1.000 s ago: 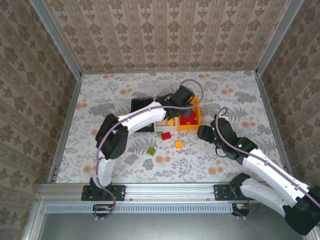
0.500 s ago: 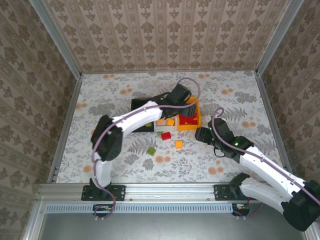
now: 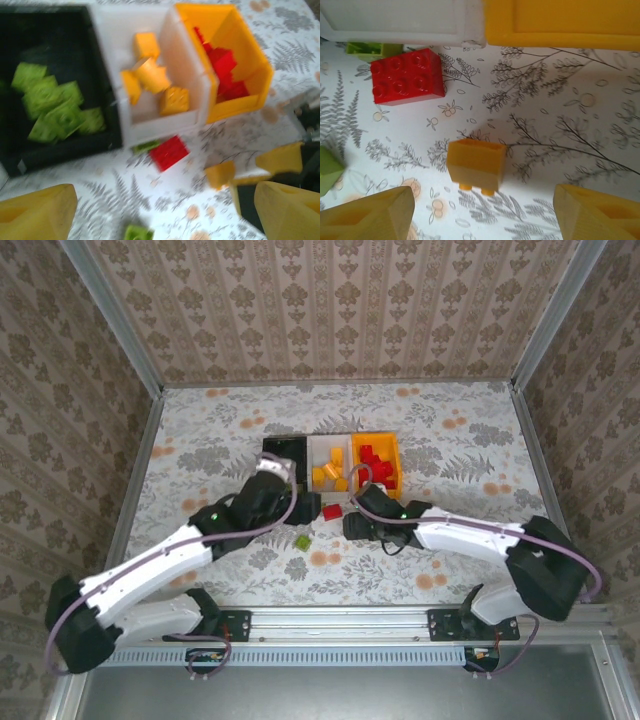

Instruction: Sort the legos into containers by color

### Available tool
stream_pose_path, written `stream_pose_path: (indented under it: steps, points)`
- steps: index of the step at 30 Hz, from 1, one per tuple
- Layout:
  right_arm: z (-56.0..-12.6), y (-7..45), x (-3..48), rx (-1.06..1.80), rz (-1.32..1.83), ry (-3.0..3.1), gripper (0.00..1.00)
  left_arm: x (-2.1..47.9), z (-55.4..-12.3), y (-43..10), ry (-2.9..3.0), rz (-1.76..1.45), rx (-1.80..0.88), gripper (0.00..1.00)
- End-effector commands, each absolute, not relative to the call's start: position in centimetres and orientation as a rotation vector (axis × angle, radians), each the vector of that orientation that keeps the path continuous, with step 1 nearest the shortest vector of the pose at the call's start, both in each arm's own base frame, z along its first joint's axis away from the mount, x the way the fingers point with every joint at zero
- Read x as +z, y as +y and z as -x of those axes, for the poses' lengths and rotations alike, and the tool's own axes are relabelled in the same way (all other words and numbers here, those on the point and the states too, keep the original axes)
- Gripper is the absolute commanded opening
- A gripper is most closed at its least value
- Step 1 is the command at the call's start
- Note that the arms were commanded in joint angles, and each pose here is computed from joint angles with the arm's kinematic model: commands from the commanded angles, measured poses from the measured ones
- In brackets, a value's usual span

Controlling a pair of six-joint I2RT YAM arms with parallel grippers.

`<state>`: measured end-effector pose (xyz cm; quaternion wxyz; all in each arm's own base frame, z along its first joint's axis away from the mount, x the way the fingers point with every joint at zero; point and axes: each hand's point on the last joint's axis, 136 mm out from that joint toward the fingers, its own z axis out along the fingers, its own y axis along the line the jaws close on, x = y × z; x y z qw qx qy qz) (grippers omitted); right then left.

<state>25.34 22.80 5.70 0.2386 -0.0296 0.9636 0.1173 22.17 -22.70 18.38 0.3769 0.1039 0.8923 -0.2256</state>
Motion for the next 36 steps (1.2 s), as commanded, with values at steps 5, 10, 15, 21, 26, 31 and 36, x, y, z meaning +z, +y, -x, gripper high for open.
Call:
stream_pose_path:
  steps: [5, 10, 15, 21, 26, 31, 36]
  points:
    - [-27.0, 23.4, 3.3, 0.210, 0.064, 2.664, 0.66, 14.4, -19.5, -17.3, 2.317, -0.026, -0.569, 1.00]
    - [-27.1, 23.9, 2.3, 0.216, 0.069, 2.677, 0.52, 12.2, -18.8, -15.7, 2.329, 0.051, -0.561, 1.00]
    - [-27.4, 24.7, 3.8, 0.279, 0.111, 2.640, 0.34, 11.3, -18.6, -14.9, 2.337, 0.086, -0.553, 1.00]
    - [-29.1, 26.6, 10.8, 0.374, 0.186, 2.507, 0.30, 10.6, -18.5, -14.9, 2.353, 0.080, -0.565, 1.00]
    - [-33.6, 27.2, 13.8, 0.338, 0.142, 2.461, 0.31, 10.4, -18.4, -15.3, 2.360, 0.060, -0.583, 1.00]
    - [-38.6, 28.1, 13.3, 0.307, 0.086, 2.469, 0.32, 10.1, -18.1, -15.6, 2.379, 0.025, -0.592, 0.97]
    - [-42.4, 28.3, 12.4, 0.246, 0.031, 2.481, 0.33, 9.6, -18.0, -16.1, 2.412, -0.009, -0.587, 0.97]
